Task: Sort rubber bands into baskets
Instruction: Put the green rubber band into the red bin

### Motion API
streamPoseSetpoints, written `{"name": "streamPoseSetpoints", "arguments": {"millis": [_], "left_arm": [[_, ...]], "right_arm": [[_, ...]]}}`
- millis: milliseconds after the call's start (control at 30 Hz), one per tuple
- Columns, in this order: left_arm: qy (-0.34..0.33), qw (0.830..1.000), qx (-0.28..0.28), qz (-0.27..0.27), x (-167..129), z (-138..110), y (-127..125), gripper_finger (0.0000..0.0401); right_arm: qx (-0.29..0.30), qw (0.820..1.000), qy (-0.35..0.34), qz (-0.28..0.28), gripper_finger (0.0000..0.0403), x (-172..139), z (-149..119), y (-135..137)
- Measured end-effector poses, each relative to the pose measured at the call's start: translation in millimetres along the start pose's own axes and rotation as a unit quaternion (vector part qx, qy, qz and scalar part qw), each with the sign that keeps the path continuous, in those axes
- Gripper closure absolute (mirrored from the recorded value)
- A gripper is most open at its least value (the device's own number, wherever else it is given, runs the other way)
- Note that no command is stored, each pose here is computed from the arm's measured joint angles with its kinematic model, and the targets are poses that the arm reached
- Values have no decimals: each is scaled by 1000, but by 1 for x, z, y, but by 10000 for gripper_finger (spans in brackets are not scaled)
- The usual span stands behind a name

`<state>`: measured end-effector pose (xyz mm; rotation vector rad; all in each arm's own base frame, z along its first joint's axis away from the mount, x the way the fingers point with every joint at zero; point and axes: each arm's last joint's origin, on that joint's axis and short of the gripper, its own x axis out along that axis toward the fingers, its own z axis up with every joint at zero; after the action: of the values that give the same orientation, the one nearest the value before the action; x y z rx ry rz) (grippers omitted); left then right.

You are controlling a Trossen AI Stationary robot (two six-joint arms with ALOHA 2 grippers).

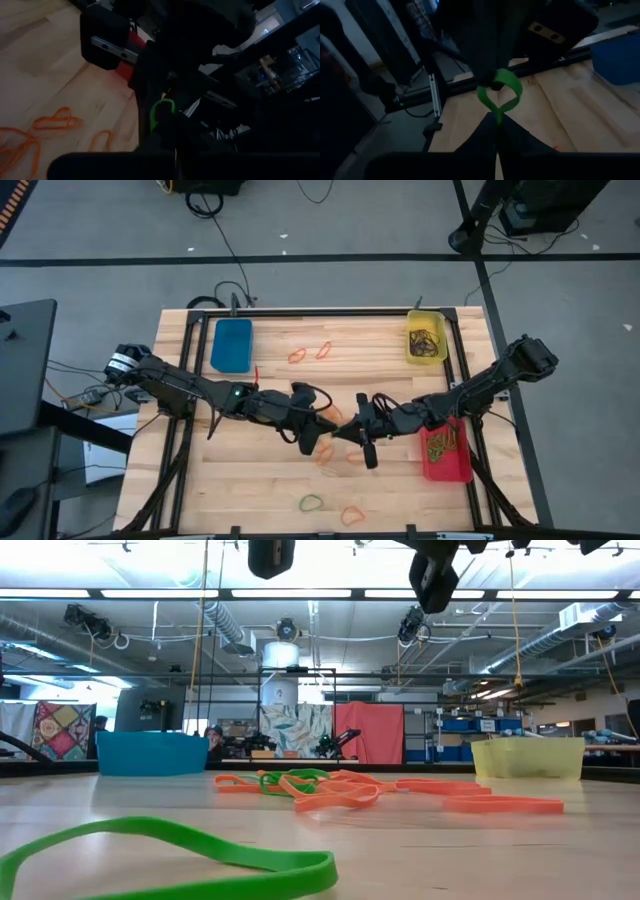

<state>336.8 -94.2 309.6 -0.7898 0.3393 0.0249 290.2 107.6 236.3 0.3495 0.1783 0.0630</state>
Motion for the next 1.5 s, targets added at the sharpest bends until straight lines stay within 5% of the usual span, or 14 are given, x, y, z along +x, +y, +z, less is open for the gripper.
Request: {"name": "streamPoseSetpoints", "arguments": {"millis": [300,467,567,733,1067,1200,1300,1500], "left_arm": [[26,999,-39,12,0,-4,4,345],[85,992,-32,82,-3,-16,16,287],[128,985,2,115,-7,-27,20,270],[164,978,87,93,-11,-42,10,266],[179,971,130,85,-5,-57,7,266],[188,968,130,100,7,-67,14,266],[209,965,102,124,20,-80,24,265],[258,958,65,104,41,-102,33,265]], "right_arm": [[79,996,32,-30,397,0,-4,-8],[85,984,159,-9,397,-6,-21,-13],[98,956,276,4,397,-18,-34,-15],[126,895,427,25,398,-49,-45,-9],[183,813,551,47,398,-118,-32,9],[169,794,583,20,397,-142,-30,8],[170,783,595,-58,390,-155,-33,2],[164,747,633,-120,325,-166,-38,-4]]}}
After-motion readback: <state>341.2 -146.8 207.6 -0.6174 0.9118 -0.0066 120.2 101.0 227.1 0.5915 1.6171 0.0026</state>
